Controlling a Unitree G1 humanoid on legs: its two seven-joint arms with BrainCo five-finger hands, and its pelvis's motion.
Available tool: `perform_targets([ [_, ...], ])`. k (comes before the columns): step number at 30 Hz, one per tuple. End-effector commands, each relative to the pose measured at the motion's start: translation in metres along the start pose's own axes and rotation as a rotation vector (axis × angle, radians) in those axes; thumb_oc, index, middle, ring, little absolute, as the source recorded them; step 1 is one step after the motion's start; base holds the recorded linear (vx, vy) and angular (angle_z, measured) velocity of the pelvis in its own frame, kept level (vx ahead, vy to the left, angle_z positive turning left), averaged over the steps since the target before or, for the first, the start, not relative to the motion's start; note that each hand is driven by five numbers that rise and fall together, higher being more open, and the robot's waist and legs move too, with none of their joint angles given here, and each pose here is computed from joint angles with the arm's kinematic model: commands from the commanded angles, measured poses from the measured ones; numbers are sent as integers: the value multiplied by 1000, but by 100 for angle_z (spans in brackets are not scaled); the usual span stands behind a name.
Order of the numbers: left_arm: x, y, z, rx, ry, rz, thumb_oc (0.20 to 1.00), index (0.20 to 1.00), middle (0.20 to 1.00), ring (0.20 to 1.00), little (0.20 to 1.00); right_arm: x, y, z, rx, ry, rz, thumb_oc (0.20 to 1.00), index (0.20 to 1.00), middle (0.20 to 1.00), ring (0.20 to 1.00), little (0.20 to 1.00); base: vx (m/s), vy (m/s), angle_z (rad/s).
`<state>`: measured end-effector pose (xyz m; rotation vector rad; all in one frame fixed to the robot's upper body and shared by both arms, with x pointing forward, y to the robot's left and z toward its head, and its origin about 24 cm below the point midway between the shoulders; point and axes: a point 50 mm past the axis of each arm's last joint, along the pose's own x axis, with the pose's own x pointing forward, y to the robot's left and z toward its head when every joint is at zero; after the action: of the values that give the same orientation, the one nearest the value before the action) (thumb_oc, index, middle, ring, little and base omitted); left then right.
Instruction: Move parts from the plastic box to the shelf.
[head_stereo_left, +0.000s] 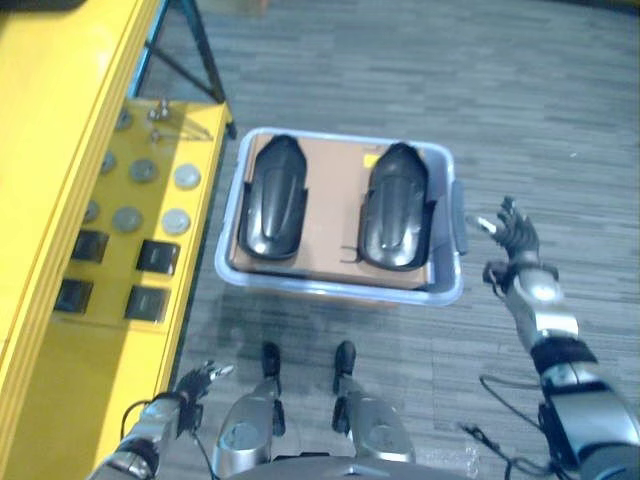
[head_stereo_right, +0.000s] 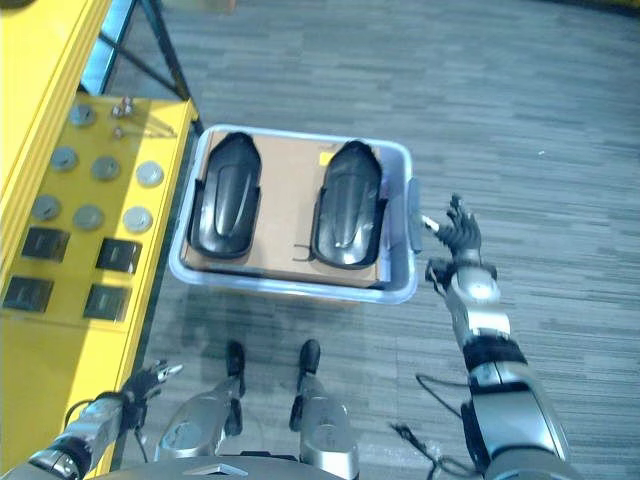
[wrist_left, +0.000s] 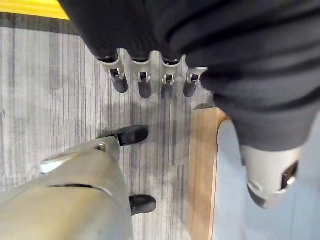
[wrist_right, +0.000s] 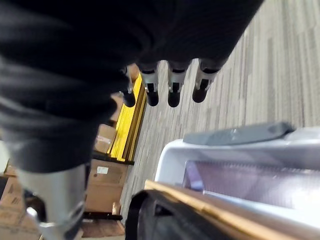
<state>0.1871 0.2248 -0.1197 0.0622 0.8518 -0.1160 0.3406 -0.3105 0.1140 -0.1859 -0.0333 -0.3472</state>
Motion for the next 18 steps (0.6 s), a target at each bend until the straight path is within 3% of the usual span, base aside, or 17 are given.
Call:
perform_targets([
  [1, 1, -2, -2, 47, 14, -28, 1000, 1000, 1000, 1000, 1000, 5, -16, 6, -57, 26, -51, 1000, 1000, 1000, 1000, 1000, -39, 2, 23],
  [6, 4, -2, 12, 39, -29, -22, 1000, 1000, 1000, 1000, 1000, 23, -22, 34, -98, 39, -111, 1000, 1000, 1000, 1000, 1000, -51, 25, 16],
  [12, 8, -3, 29, 32, -81, -28, 1000, 1000, 1000, 1000, 1000, 27, -35, 22, -212, 222, -162, 1000, 1000, 1000, 1000, 1000, -55, 38, 9],
  [13, 8, -3, 33, 32, -93, -31, 1000, 1000, 1000, 1000, 1000, 25, -36, 10, -260, 299, -127, 517, 517, 517, 517, 517, -35, 30, 7],
  [14, 8, -3, 33, 31, -94, -31, 1000, 1000, 1000, 1000, 1000, 25, -36, 10, -265, 303, -125, 432, 432, 432, 432, 432, -35, 24, 4],
  [15, 8, -3, 34, 32, -100, -33, 1000, 1000, 1000, 1000, 1000, 22, -36, 1, -298, 356, -100, 200, 200, 200, 200, 200, -29, 14, 5],
  [18, 8, -4, 37, 42, -122, -38, 1000, 1000, 1000, 1000, 1000, 14, -40, -22, -408, 480, -52, 200, 200, 200, 200, 200, -13, 6, 1],
])
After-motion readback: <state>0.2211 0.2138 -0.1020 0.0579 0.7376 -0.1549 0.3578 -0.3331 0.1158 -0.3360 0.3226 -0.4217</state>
